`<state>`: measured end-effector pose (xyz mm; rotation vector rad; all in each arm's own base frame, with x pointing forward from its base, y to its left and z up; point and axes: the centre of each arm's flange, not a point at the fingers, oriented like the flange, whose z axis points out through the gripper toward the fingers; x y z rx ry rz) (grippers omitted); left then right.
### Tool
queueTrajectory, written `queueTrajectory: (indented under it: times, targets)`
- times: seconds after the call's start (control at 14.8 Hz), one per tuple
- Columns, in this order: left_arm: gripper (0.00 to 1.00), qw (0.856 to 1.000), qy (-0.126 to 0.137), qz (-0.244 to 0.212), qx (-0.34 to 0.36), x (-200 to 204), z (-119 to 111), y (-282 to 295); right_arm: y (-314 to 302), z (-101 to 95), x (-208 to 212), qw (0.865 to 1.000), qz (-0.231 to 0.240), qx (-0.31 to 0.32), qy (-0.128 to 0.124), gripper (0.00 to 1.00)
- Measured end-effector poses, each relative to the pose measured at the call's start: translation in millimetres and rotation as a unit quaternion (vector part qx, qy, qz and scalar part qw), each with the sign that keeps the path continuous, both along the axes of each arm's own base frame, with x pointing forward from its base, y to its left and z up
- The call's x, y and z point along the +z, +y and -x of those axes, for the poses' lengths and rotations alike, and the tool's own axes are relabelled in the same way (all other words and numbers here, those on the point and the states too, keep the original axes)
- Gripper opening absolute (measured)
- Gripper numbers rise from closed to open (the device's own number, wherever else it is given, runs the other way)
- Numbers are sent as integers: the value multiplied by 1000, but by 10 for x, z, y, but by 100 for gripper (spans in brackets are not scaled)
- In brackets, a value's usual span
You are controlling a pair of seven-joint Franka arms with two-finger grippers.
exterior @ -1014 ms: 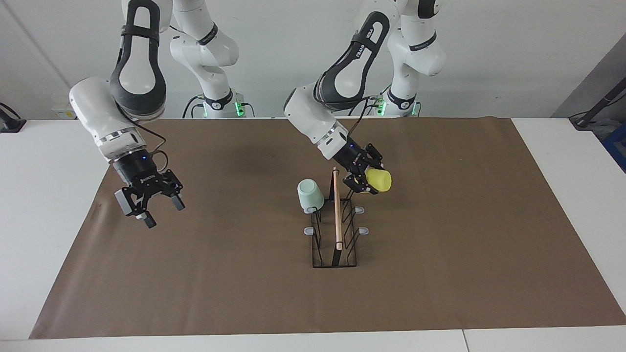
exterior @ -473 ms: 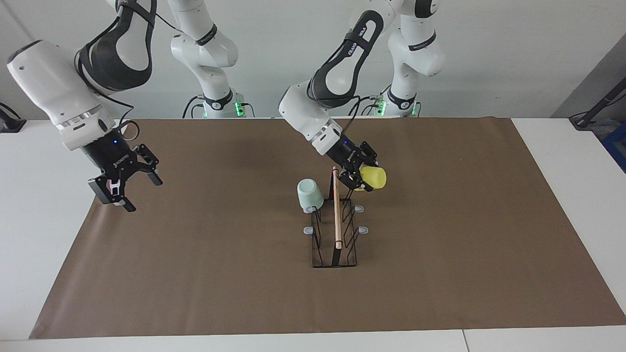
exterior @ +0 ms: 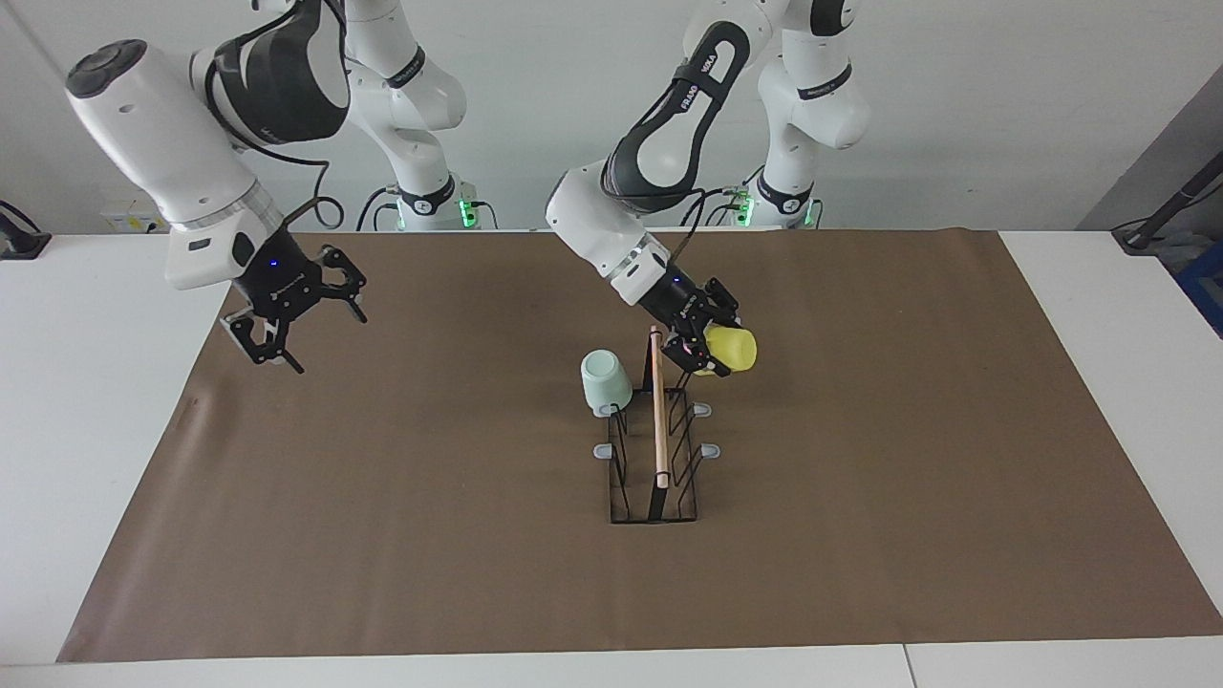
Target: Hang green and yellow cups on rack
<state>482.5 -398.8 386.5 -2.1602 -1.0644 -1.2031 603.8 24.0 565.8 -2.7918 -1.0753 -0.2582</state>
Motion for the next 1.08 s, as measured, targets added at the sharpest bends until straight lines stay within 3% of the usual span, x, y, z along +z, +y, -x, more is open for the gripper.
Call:
queueTrajectory:
  times: [0.2, 0.54, 1.08]
  targets:
    - [69, 1000, -4, 4, -3, 20, -23, -43, 115, 97, 3, 994, -1, -97, 56, 100]
    - [69, 1000, -10, 9, -4, 71, -51, -90, 103, 213, 145, 969, 1, -218, 118, 100]
    - [69, 1000, -5, 3, -10, -62, -15, -158, 99, 572, 480, 950, 27, -263, 163, 100]
